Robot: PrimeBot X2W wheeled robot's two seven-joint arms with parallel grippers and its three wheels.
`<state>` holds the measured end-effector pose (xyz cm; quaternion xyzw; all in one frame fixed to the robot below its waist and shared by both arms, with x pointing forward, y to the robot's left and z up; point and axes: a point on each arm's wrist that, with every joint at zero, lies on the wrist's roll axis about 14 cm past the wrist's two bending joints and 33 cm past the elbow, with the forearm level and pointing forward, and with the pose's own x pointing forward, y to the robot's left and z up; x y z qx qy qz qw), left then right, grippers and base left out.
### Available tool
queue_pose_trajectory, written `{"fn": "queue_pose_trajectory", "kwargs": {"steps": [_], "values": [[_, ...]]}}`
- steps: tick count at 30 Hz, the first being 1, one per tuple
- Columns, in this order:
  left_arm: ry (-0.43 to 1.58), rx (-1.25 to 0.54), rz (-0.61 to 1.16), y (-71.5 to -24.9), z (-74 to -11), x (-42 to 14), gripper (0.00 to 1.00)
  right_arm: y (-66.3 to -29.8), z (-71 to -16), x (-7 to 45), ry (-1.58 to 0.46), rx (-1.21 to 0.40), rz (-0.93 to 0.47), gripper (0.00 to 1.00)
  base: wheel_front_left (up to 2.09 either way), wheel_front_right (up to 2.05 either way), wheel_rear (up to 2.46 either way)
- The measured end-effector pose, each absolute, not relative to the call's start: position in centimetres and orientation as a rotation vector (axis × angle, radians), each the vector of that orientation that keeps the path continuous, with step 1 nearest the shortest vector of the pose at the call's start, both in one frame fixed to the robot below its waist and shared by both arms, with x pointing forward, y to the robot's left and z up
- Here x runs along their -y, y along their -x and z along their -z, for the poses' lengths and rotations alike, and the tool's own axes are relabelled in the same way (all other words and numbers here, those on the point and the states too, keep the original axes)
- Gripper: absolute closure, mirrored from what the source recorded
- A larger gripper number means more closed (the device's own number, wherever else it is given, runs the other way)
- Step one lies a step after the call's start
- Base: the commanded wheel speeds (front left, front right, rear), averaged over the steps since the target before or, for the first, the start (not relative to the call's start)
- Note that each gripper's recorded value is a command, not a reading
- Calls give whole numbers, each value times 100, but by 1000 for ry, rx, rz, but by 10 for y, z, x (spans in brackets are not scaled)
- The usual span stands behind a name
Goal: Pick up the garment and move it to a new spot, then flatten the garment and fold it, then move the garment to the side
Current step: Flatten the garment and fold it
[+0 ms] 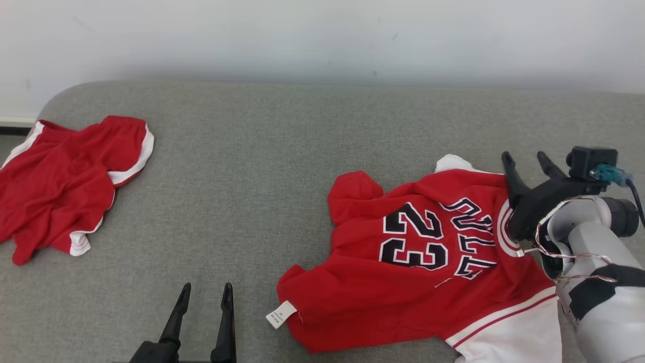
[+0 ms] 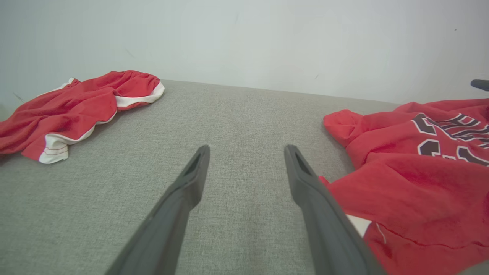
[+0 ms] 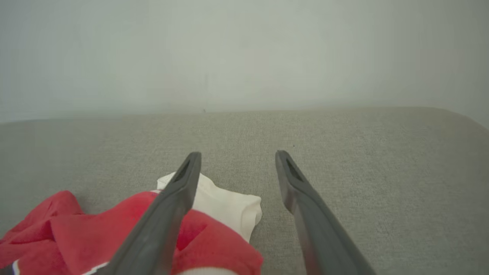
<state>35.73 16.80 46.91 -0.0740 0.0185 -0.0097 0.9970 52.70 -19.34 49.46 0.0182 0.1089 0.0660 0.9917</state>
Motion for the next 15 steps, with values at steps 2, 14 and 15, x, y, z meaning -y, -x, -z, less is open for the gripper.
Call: {"fn": "queue_pose_trajectory", "kwargs": {"steps": [2,14,15], "values": [[147,-37,15,-359,-469,-170,0,-531,-482,190,-18,-290,-143,0,0,0,0],[161,-70,-5,-358,-459,-174,0,-511,-401,191,50,-683,-148,0,0,0,0],[161,-72,-3,-359,-458,-173,0,-511,-397,190,39,-701,-146,0,0,0,0]]}}
